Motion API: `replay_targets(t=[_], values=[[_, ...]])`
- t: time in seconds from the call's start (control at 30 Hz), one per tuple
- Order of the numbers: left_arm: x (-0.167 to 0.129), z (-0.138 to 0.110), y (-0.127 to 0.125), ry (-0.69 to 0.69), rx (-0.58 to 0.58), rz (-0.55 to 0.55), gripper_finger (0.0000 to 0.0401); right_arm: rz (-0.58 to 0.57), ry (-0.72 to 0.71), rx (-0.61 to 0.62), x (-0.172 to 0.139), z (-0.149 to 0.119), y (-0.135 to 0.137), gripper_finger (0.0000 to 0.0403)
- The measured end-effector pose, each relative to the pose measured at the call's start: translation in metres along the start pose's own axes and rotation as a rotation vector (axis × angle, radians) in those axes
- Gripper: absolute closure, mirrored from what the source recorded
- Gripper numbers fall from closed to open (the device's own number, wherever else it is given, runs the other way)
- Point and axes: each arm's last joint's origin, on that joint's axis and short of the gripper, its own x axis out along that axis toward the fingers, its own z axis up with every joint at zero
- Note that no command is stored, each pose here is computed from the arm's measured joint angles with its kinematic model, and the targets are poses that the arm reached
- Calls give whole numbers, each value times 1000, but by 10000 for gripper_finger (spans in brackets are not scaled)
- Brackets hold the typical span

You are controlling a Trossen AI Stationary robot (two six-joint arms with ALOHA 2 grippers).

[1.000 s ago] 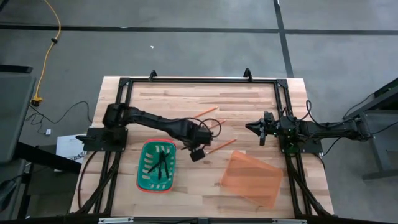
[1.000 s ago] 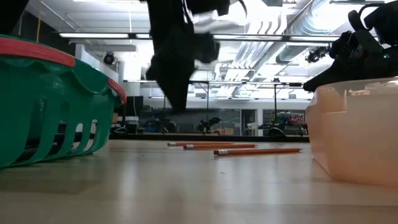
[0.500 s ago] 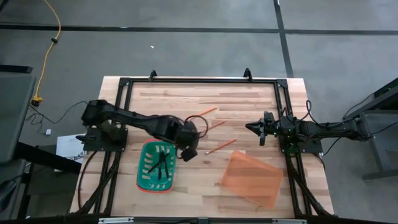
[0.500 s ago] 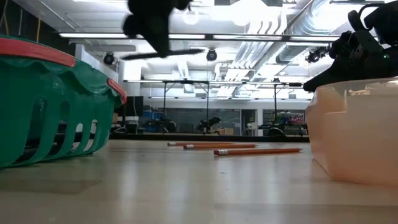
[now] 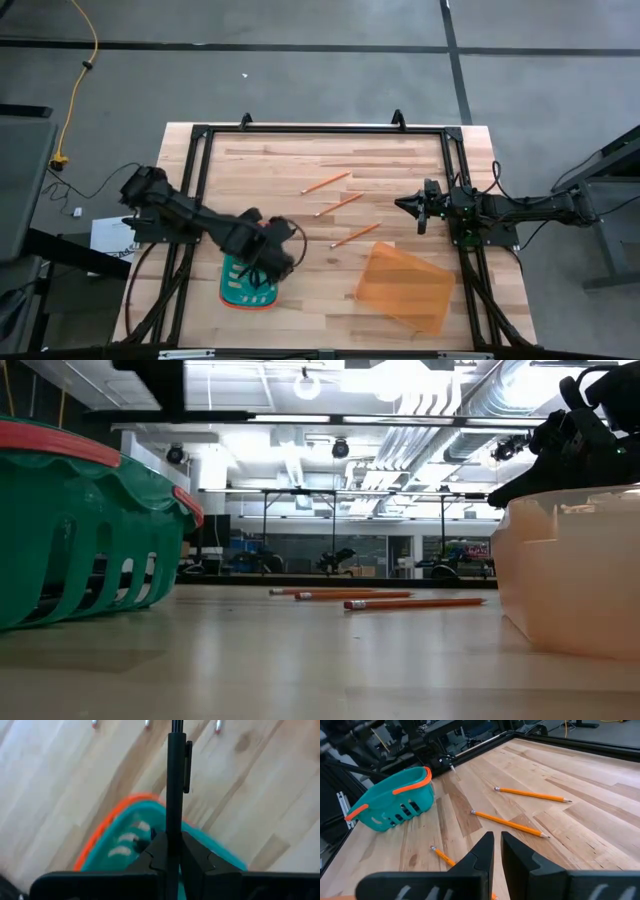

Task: Sort pens & pencils
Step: Put the black pen into the green bin

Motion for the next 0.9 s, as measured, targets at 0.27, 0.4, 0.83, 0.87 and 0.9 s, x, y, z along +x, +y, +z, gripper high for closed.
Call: replay_targets(t=[0.27, 0.4, 0.83, 0.87, 0.9], values=[[25, -49, 4, 44, -60, 63, 386, 0, 0, 0, 0, 0, 0, 378], [32, -66, 11, 38, -116, 23, 386, 0, 0, 0, 0, 0, 0, 378], [83, -93, 21, 101, -339, -64, 383, 0, 0, 0, 0, 0, 0, 378], [86, -94, 21, 109, -350, -68, 381, 0, 0, 0, 0, 0, 0, 378], [89, -95, 22, 115, -357, -69, 379, 0, 0, 0, 0, 0, 0, 378]])
